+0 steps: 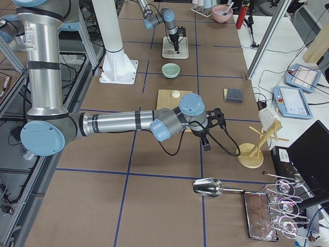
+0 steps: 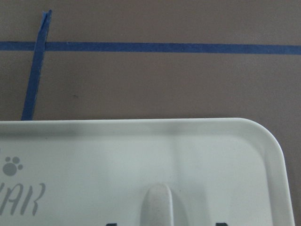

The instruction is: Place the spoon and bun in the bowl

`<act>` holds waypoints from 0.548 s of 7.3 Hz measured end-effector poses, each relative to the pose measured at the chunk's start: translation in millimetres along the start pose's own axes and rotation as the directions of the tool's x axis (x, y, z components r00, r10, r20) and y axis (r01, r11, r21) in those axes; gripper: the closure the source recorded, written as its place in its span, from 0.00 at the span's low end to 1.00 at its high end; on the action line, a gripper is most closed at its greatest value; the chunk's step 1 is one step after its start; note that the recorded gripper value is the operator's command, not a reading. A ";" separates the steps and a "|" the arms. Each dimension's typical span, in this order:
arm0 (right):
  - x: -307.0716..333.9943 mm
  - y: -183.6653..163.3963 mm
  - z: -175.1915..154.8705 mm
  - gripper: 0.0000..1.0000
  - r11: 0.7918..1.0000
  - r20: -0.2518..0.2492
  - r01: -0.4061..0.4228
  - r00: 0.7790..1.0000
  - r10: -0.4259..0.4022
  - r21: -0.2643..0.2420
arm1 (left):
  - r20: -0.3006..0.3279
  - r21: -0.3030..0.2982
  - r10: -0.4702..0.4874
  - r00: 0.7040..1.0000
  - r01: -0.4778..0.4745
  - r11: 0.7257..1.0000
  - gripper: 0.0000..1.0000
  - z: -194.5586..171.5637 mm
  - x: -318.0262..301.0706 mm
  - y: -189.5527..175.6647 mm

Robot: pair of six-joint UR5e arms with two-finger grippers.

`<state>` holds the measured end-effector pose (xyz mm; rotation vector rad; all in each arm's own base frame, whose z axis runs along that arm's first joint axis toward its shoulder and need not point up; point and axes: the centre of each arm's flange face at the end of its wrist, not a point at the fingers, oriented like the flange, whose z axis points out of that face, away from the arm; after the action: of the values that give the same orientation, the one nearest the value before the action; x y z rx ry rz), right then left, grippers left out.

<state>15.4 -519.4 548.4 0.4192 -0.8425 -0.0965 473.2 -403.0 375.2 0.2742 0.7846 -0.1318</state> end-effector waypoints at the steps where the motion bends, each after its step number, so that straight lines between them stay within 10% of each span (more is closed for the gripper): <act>1: 0.6 0.3 0.6 0.00 1.000 0.000 -0.001 1.000 0.001 -0.001 | 0.001 -0.003 0.003 1.000 -0.003 1.000 0.58 1.3 0.7 2.5; 2: 1.4 0.5 1.3 0.00 1.000 0.000 -0.003 1.000 0.003 -0.003 | 0.002 -0.005 0.004 1.000 -0.004 1.000 0.92 2.3 0.8 3.8; 4: 1.6 0.3 1.6 0.00 1.000 0.000 -0.003 1.000 0.003 -0.003 | -0.003 -0.005 0.005 1.000 -0.005 1.000 1.00 0.1 2.0 4.5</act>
<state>15.3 -520.0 550.6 0.4148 -0.8431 -0.0950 475.7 -398.8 374.7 0.2715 0.7872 -0.1241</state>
